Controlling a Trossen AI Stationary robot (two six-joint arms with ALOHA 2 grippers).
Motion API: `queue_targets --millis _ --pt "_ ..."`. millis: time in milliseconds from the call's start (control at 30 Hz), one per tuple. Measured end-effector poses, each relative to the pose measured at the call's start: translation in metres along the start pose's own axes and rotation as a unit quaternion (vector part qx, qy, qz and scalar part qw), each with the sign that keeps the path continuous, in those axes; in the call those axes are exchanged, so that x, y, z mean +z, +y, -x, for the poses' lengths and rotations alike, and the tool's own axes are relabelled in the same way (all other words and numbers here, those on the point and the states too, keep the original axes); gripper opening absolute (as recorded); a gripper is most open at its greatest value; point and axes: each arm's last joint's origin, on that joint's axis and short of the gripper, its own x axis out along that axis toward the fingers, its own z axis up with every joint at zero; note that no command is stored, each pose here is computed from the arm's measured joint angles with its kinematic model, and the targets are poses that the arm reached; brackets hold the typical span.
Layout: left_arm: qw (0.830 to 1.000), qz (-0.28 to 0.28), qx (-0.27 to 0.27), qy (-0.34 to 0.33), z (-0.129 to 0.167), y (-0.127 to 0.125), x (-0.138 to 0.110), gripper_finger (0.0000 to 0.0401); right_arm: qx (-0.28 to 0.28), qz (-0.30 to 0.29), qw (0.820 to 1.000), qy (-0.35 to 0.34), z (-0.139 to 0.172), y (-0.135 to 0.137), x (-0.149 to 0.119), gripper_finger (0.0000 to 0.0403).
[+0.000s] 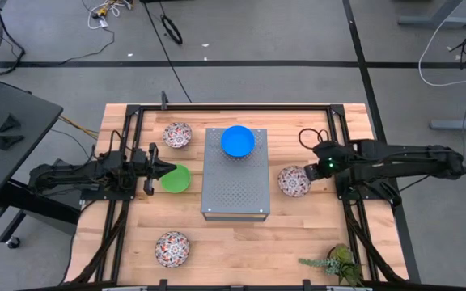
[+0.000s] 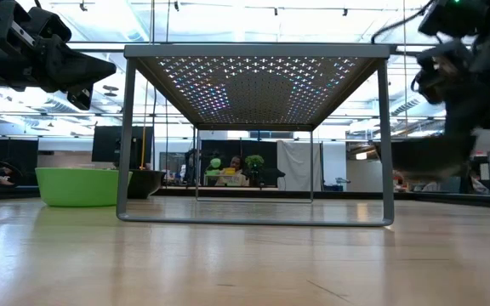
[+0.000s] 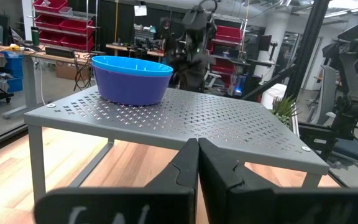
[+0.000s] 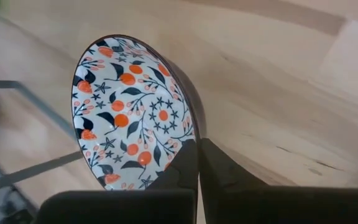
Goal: Pick & Place Mini bowls
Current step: Put the middle white patterned bowl on the shelf
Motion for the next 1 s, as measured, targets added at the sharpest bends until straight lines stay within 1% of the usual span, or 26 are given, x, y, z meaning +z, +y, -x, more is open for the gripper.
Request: queue_targets --millis 267,467,600,800,1000 --pt "1.000 0.000 0.000 0.000 0.000 0.000 0.000 0.0014 0.058 0.023 0.998 -0.031 0.044 0.022 0.006 0.0001" --pt "1.000 0.000 0.000 0.000 0.000 0.000 0.000 0.0014 0.090 0.029 0.994 -0.044 0.074 0.035 0.008 0.0001" --pt "1.000 0.000 0.000 0.000 0.000 0.000 0.000 0.0014 0.111 0.029 0.992 -0.047 0.089 0.044 0.010 0.0001" --pt "1.000 0.000 0.000 0.000 0.000 0.000 0.000 0.0014 0.133 0.033 0.990 -0.043 0.101 0.059 0.016 0.0000" --pt "1.000 0.000 0.000 0.000 0.000 0.000 0.000 0.0014 0.160 0.043 0.985 -0.041 0.096 0.081 0.025 0.0000"
